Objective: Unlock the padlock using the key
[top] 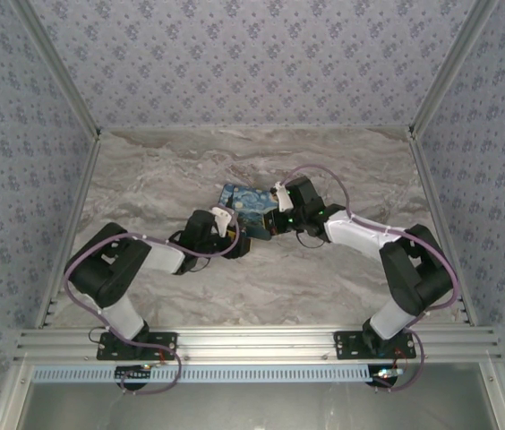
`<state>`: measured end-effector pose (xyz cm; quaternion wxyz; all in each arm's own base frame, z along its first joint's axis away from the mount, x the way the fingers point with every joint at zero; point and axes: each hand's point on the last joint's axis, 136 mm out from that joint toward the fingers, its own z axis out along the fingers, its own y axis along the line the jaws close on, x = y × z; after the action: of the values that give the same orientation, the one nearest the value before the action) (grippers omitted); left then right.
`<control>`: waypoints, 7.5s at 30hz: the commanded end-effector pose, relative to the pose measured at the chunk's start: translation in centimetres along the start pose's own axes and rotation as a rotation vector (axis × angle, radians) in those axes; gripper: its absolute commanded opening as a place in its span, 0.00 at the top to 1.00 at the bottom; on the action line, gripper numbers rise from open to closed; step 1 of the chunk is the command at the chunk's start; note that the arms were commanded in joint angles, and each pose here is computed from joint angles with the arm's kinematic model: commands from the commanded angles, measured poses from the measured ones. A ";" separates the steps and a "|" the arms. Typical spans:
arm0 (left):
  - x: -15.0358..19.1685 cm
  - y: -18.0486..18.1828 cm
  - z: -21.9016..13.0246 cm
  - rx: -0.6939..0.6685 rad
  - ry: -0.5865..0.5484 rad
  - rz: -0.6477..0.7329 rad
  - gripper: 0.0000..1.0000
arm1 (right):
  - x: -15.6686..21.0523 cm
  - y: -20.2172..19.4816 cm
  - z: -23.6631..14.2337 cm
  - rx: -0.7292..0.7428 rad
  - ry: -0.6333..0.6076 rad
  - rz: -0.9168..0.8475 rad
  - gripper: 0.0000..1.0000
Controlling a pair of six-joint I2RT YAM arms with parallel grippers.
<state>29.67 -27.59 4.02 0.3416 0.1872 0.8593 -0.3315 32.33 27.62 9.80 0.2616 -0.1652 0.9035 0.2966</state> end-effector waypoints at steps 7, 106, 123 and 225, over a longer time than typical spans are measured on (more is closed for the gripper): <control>-0.9 1.8 1.5 -0.103 -0.038 0.025 0.37 | 3.0 -1.6 1.1 0.088 0.105 0.013 1.00; -3.3 -9.1 0.9 0.050 0.100 -0.698 0.73 | 9.6 -0.4 -1.5 0.241 -0.206 -0.532 1.00; -3.1 -9.3 1.1 0.053 0.107 -0.704 0.73 | 8.4 -0.3 -0.6 0.215 -0.235 -0.504 1.00; -4.7 -8.3 -2.4 0.045 0.022 -0.709 0.37 | 7.0 -1.6 -0.4 0.033 -0.276 -0.188 1.00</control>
<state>27.16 -33.78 11.86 0.1652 -0.1116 0.8663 -0.4580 27.02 24.41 4.37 0.4181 -0.2200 0.8441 0.2535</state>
